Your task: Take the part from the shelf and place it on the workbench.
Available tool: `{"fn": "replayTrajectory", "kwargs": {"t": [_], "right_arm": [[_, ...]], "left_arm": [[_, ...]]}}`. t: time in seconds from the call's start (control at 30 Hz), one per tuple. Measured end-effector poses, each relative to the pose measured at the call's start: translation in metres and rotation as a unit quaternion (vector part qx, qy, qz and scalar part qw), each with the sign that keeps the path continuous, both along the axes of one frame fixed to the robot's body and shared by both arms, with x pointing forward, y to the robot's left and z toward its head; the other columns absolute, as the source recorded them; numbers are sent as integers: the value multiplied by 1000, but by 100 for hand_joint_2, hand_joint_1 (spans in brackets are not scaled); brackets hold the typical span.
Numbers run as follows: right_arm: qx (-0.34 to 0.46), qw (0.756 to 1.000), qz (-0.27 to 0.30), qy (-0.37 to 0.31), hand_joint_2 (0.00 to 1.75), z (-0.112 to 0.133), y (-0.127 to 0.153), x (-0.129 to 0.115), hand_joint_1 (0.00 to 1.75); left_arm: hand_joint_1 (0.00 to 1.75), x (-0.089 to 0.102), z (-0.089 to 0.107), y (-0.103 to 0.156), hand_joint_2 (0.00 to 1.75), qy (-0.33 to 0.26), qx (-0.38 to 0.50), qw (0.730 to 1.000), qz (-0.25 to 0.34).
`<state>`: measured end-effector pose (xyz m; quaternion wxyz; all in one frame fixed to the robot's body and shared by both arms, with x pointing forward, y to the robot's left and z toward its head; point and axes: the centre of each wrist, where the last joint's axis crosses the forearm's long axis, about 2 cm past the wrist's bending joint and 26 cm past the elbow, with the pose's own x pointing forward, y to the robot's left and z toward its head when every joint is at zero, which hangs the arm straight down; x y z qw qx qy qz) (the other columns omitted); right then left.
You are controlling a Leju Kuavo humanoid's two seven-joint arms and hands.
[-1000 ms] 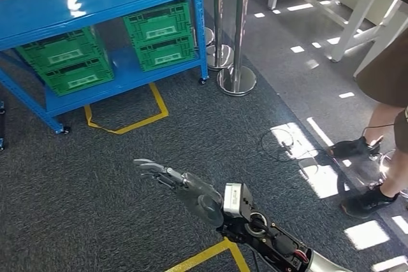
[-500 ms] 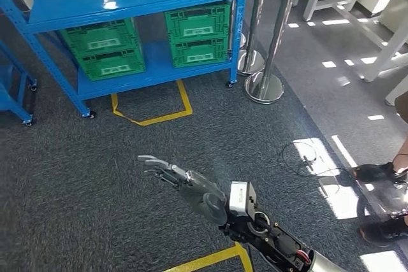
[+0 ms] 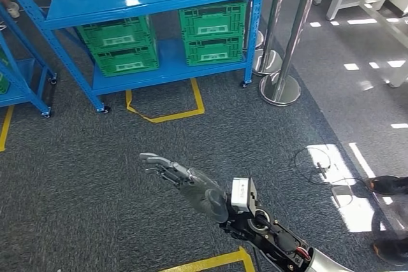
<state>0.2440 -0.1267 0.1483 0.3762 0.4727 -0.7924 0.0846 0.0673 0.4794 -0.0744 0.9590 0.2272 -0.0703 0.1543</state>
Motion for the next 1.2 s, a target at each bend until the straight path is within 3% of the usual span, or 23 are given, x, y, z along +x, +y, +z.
{"fn": "replayTrajectory", "kwargs": {"t": [1.2], "right_arm": [[-1,1000,-1,2,0,-1,0,-2,0]], "left_arm": [[0,-1,0,0,0,1,-2,1000,-2]]}}
